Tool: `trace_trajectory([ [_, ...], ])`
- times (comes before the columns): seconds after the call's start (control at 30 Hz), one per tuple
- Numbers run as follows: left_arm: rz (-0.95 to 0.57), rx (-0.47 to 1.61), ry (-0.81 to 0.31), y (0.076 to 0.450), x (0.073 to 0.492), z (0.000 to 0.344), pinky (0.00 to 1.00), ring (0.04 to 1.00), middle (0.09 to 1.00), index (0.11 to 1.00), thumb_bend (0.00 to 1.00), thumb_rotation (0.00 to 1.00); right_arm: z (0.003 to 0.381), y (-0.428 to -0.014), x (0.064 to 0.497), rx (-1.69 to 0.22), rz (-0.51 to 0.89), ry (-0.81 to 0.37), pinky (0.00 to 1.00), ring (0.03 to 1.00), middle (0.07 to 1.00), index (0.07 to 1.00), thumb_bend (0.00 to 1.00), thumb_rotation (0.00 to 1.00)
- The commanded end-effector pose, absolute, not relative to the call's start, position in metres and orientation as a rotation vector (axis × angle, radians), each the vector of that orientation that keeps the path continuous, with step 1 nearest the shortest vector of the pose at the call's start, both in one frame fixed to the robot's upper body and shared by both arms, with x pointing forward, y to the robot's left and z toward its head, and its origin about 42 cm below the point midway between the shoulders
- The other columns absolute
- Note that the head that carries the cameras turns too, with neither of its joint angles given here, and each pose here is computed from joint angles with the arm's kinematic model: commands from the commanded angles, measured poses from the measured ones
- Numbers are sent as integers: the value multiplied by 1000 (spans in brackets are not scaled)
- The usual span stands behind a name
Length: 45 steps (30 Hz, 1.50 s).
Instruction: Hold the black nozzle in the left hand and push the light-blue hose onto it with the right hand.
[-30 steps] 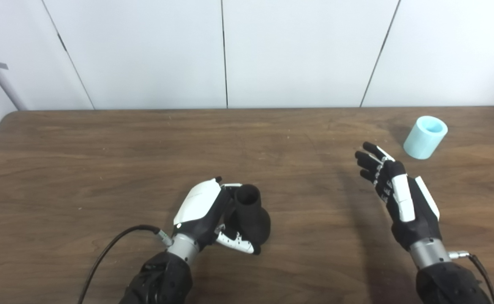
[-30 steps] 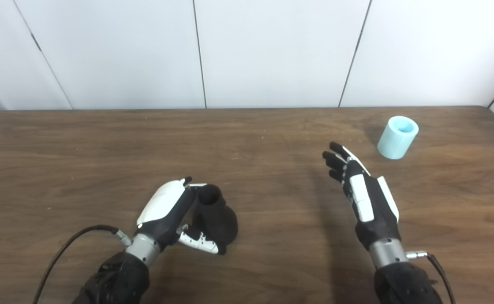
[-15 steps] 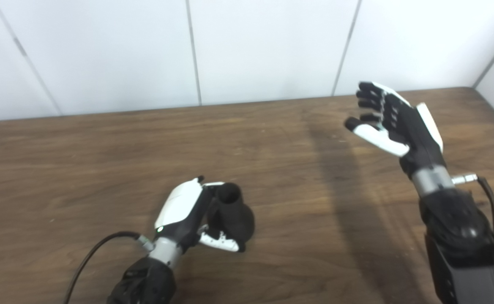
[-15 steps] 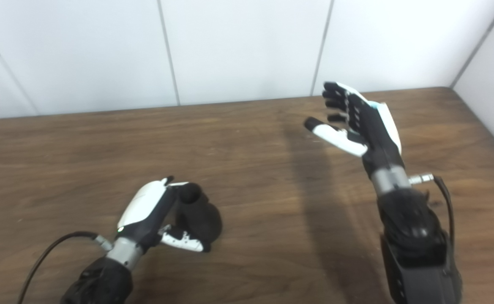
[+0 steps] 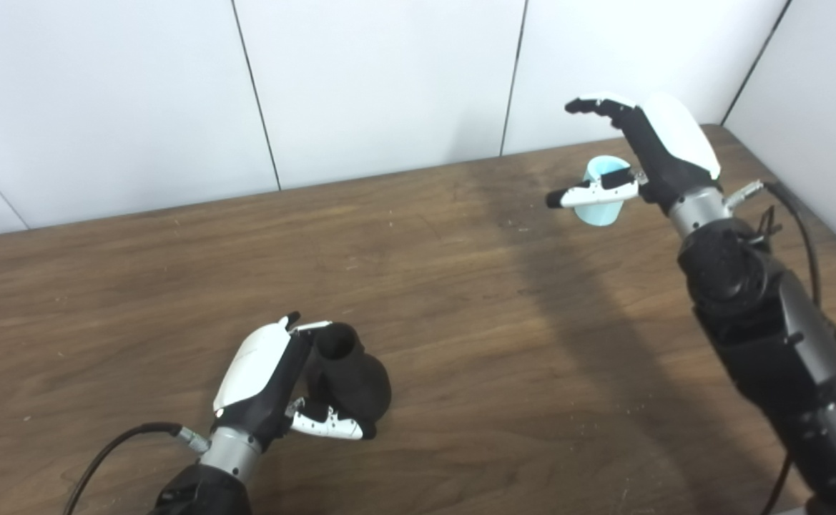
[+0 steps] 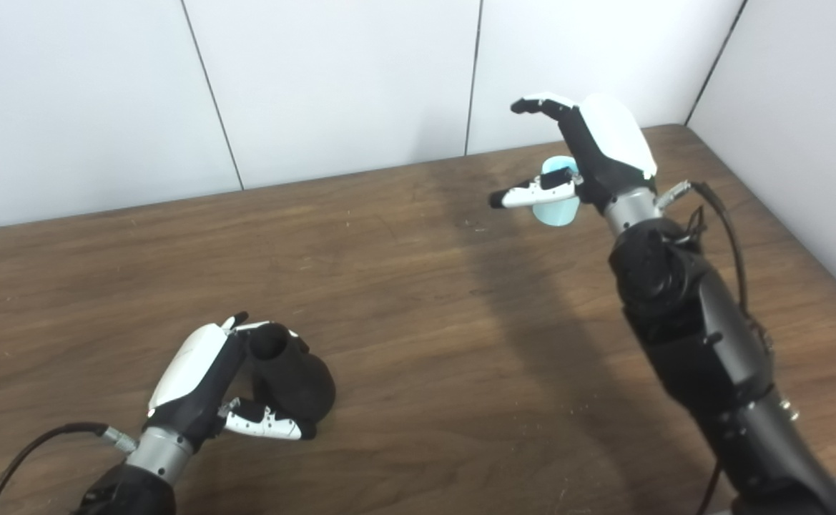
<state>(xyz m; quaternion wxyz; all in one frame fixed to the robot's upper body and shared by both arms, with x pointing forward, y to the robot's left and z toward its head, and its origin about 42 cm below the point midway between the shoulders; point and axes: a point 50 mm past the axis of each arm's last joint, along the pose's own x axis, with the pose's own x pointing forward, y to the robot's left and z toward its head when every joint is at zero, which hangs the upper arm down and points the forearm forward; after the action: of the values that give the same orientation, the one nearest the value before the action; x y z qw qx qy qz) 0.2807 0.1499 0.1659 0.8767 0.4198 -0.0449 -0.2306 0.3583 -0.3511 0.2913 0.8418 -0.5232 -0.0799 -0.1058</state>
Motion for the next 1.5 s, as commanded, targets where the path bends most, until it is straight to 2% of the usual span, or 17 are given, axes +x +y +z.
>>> trace_trajectory([
  [0.0,-589,882,68,158,266,128,1000,691,517,467,522,0,325,-357,372,-1189,-248,-244,842,874,821,758,785,209],
  [0.33,-587,889,67,168,268,123,1000,683,523,463,521,0,324,-373,412,-1265,-206,-68,896,914,868,782,876,198],
  [0.67,-584,887,72,168,269,122,1000,685,531,456,520,0,323,-388,445,-1326,-162,81,911,922,888,802,916,219],
  [0.87,-579,885,80,170,271,124,1000,690,539,451,518,0,325,-395,462,-1331,-129,190,875,932,885,841,921,210],
  [1.47,-574,887,82,172,270,123,1000,674,541,450,517,0,320,-404,486,-1352,-109,342,709,866,884,843,958,158],
])
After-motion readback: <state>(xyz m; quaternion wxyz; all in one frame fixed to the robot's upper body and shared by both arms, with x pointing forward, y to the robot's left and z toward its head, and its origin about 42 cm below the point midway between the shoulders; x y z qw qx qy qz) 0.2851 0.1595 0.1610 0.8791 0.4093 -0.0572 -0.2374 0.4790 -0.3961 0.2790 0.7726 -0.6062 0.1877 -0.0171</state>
